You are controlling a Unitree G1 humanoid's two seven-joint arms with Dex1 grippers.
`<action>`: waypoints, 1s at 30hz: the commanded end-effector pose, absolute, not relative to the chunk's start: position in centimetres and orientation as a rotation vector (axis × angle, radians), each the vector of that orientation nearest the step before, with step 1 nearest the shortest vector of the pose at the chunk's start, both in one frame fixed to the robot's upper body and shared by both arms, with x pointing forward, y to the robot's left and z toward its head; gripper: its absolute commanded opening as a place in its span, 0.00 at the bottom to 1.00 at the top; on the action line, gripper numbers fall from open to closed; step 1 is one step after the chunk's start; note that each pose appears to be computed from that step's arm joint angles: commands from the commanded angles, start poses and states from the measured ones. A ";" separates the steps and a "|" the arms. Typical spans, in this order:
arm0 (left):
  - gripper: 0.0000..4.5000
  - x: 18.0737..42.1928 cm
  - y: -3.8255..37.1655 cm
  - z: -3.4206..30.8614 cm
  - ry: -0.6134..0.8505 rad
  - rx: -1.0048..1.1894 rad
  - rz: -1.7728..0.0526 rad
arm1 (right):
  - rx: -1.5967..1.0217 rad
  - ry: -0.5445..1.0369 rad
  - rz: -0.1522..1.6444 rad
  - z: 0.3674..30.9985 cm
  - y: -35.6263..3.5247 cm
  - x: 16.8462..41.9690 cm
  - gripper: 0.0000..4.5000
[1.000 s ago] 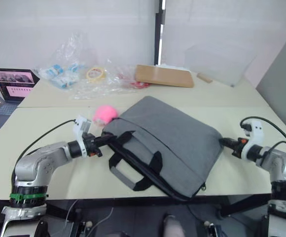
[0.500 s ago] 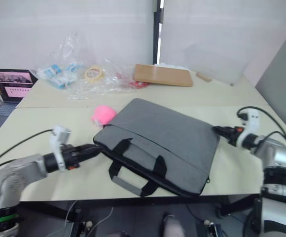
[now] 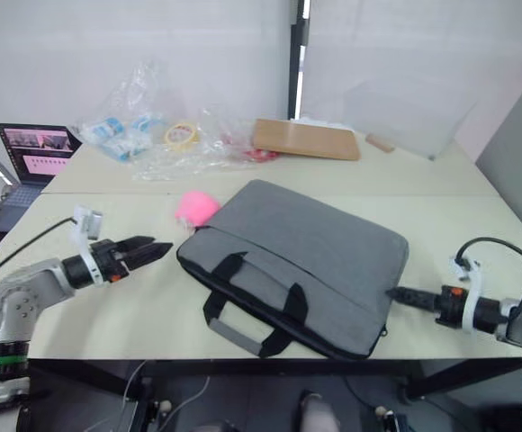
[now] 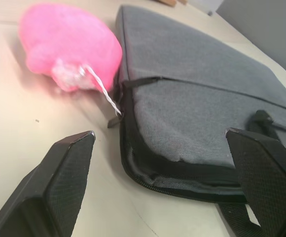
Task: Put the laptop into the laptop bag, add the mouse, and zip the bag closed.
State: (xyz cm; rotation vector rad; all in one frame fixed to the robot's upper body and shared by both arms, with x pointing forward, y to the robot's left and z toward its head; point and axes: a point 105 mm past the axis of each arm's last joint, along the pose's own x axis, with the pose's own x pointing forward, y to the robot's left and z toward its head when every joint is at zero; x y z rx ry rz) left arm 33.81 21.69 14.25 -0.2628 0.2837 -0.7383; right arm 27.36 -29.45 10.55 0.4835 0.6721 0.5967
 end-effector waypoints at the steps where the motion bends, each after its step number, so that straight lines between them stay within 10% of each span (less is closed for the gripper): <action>1: 0.99 34.9 21.1 14.6 0.257 -0.264 -0.776 | 0.552 0.637 0.612 11.2 -28.8 27.4 1.00; 9: 0.99 35.9 19.5 13.5 0.295 -0.268 -0.843 | 0.580 0.615 0.652 11.4 -26.6 27.7 1.00; 22: 0.00 34.9 19.5 13.8 0.288 -0.250 -0.872 | 0.584 0.512 0.628 12.5 -26.5 29.4 0.07; 30: 0.00 32.9 19.6 14.8 0.251 -0.255 -0.842 | 0.523 0.449 0.636 13.6 -25.3 31.6 0.01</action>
